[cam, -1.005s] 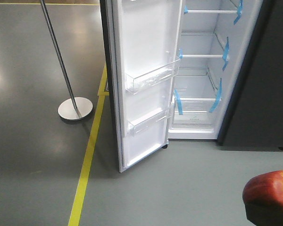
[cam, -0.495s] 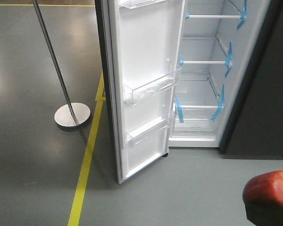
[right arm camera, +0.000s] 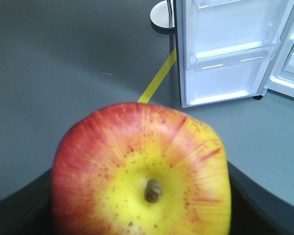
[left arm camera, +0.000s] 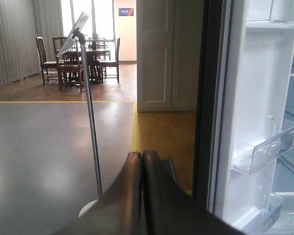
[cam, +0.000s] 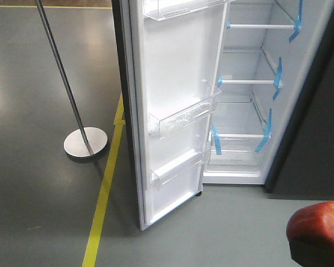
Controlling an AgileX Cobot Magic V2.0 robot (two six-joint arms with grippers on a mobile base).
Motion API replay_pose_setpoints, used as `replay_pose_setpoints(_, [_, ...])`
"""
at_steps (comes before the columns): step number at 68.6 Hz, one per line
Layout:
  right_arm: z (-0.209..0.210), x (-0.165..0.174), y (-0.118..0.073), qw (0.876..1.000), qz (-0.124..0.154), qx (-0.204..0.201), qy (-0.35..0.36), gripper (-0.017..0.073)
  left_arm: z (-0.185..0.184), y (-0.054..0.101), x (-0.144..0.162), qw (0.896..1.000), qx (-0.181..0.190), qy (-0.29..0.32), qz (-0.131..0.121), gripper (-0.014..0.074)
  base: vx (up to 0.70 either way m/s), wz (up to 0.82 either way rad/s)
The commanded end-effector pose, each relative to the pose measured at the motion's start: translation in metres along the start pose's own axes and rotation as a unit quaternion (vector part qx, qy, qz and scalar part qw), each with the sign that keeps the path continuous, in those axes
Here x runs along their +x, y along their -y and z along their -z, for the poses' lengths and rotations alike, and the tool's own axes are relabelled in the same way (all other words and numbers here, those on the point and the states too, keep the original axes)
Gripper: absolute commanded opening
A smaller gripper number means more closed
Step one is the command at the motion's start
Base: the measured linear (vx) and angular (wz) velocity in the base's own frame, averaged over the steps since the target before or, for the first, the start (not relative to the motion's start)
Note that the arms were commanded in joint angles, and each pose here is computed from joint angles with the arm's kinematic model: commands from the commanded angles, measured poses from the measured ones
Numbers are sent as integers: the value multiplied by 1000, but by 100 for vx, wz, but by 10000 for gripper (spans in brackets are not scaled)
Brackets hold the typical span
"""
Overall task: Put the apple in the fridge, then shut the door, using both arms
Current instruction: 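Approach the open refrigerator door bins with the apple held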
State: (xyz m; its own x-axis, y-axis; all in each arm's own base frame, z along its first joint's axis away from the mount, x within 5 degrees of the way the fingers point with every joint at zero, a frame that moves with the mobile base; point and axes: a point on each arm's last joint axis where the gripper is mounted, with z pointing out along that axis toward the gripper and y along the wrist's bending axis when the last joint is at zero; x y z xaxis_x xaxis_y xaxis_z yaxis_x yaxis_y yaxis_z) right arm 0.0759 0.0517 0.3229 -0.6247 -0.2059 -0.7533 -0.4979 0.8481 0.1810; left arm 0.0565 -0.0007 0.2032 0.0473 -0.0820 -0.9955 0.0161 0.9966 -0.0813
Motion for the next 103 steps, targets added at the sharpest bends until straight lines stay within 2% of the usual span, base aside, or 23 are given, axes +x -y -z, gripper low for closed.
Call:
replay_pose_setpoints(1, [6, -13, -2, 999, 2, -1, 48, 174, 1, 0, -3, 999, 2, 38, 9, -6, 14, 0])
replay_pose_setpoints(103, [6, -13, -2, 999, 2, -1, 48, 174, 1, 0, -3, 999, 2, 38, 9, -6, 12, -4])
